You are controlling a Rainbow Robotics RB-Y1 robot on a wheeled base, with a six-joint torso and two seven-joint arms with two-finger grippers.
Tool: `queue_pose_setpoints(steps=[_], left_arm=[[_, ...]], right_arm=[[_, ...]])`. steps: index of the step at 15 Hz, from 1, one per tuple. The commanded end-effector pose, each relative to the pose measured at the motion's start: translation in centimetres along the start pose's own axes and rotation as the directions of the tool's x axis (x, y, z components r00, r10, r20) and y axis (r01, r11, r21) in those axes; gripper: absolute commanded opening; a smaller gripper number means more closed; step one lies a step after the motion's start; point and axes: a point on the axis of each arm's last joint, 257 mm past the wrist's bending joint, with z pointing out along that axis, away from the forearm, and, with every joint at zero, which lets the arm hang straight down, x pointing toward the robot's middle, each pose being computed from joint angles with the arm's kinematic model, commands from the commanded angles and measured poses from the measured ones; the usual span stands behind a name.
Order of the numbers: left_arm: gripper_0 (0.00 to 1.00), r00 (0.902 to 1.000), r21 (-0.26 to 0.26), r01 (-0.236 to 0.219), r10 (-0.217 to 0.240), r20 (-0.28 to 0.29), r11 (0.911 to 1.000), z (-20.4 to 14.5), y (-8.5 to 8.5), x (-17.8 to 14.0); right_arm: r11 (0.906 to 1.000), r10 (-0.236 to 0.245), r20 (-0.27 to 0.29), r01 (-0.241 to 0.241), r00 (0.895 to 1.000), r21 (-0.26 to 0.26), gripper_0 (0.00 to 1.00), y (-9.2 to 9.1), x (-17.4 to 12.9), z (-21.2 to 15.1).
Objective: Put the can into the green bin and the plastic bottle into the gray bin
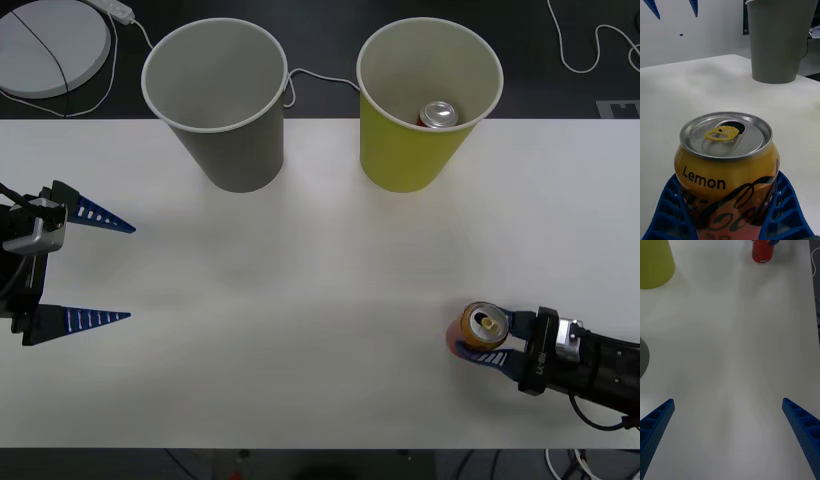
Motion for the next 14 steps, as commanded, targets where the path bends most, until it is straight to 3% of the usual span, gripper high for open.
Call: queue_pose_setpoints(steps=[1, 4, 7, 10, 14], left_arm=[[1.0, 1.0, 0.0, 0.0, 0.0, 0.0, 1.0, 0.0, 0.0, 0.0], [1.0, 1.0, 0.0, 0.0, 0.0, 0.0, 1.0, 0.0, 0.0, 0.0], [1.0, 1.0, 0.0, 0.0, 0.0, 0.0, 1.0, 0.0, 0.0, 0.0], [1.0, 1.0, 0.0, 0.0, 0.0, 0.0, 1.0, 0.0, 0.0, 0.0], [1.0, 1.0, 0.0, 0.0, 0.0, 0.0, 1.0, 0.0, 0.0, 0.0]], right_arm=[[0.9998, -0.009, -0.009, 0.009, 1.0, -0.019, 0.0, -0.2, -0.4, -0.4], [0.9987, 0.006, -0.029, -0.008, 1.0, -0.05, 0.0, -0.5, -1.4, -1.0], [0.9967, 0.005, -0.092, -0.013, 0.996, -0.081, 0.0, -0.6, -3.1, -2.4], [0.9957, -0.002, -0.204, -0.017, 0.979, -0.091, 0.0, -1.0, -5.0, -4.1], [0.9936, 0.058, -0.289, -0.083, 0.956, -0.076, 0.0, -1.3, -7.3, -4.8]])
